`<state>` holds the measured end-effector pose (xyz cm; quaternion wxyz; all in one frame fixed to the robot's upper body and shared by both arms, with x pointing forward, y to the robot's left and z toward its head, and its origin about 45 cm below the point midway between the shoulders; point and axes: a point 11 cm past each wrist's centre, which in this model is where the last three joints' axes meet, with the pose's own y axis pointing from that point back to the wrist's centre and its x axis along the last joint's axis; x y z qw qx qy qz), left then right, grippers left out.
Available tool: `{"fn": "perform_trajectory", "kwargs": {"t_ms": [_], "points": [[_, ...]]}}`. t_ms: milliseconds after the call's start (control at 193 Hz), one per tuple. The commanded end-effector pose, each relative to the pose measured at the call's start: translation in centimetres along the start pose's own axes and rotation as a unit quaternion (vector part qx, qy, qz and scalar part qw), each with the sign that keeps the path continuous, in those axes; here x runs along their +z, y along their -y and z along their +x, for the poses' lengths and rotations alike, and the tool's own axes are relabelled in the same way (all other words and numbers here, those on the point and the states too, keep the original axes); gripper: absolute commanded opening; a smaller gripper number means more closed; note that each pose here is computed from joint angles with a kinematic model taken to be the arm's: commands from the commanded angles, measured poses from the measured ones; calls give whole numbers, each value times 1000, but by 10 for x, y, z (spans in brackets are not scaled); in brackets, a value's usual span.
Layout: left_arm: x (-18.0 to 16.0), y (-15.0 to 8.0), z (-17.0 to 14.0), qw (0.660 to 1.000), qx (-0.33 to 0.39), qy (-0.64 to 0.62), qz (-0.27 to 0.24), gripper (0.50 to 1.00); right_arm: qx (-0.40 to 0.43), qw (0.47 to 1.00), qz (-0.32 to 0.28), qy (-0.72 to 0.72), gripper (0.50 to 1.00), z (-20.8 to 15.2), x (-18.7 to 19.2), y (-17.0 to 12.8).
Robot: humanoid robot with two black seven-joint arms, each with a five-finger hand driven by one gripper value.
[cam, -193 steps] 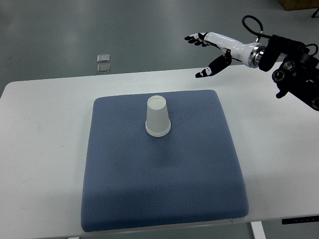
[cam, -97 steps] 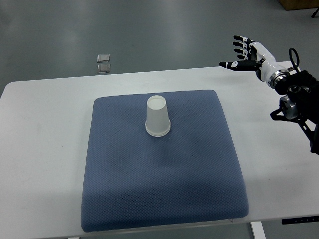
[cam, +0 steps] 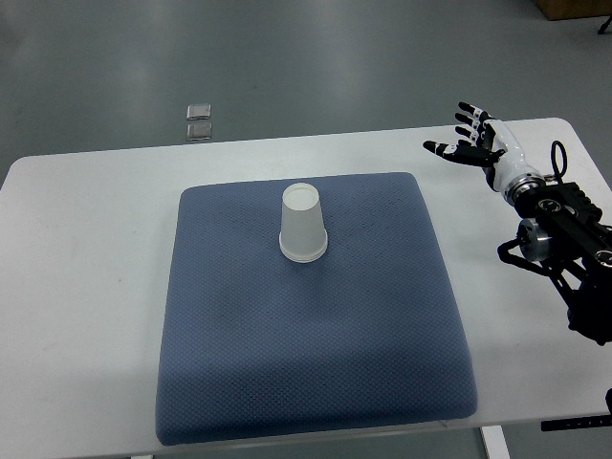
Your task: Stack paper cups
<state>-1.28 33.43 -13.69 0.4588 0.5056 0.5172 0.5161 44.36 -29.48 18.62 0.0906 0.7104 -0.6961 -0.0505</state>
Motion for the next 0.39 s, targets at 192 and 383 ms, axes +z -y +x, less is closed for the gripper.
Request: {"fn": "perform_trajectory", "kwargs": {"t_ms": [192, 383], "points": [[0, 0, 0, 1000, 0, 0, 0, 1000, -6, 1000, -7, 29, 930, -19, 19, -6], [0, 0, 0, 1000, 0, 0, 0, 1000, -10, 999, -14, 38, 930, -27, 30, -10]]}}
